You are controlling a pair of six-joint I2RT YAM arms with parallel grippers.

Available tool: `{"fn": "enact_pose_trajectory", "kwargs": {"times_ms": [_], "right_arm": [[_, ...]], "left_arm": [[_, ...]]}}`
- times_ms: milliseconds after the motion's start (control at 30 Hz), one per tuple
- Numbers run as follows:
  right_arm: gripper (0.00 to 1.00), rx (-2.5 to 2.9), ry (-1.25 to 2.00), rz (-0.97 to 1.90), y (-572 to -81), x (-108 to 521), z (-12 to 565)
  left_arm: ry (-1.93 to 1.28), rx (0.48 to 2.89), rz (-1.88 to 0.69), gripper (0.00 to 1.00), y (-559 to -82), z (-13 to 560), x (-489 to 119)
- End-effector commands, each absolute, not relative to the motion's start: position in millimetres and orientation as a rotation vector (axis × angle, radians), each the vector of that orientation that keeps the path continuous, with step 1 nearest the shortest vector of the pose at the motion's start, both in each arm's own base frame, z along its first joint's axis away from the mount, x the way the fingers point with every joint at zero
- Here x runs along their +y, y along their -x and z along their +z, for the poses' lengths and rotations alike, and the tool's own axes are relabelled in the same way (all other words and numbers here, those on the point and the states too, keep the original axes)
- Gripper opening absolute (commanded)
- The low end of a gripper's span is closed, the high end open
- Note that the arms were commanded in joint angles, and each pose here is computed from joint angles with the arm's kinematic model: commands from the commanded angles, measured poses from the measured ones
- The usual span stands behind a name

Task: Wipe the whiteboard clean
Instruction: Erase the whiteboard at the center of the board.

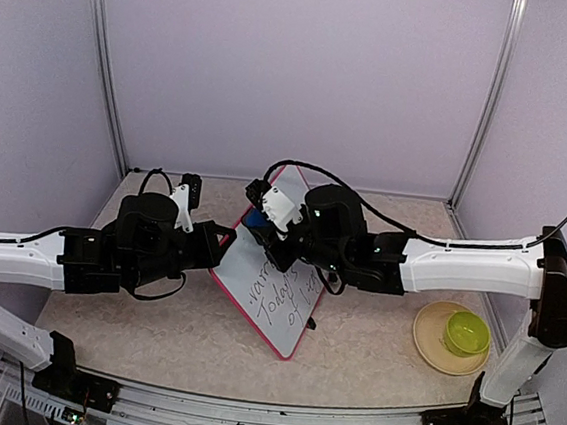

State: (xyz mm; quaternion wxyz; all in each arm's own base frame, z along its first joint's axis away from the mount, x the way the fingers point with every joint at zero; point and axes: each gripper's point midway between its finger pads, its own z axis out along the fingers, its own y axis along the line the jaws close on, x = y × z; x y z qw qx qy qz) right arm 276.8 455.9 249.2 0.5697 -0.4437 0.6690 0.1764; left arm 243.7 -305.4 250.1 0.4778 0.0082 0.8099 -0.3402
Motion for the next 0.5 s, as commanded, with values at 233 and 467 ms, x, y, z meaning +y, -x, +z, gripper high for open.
{"fn": "enact_pose_trajectory", "kwargs": {"times_ms": [233,467], "right_arm": [[0.00,1.672,1.007,0.307,-321.0,427.7,219.9],[0.00,1.689,0.920,0.275,-378.9,400.9,230.6]], "left_arm": [[-0.162,1.985,-0.950,0.00,-218.8,260.0,-329.4],[-0.162,1.986,-0.945,0.00,-219.7,260.2,-329.2]]}}
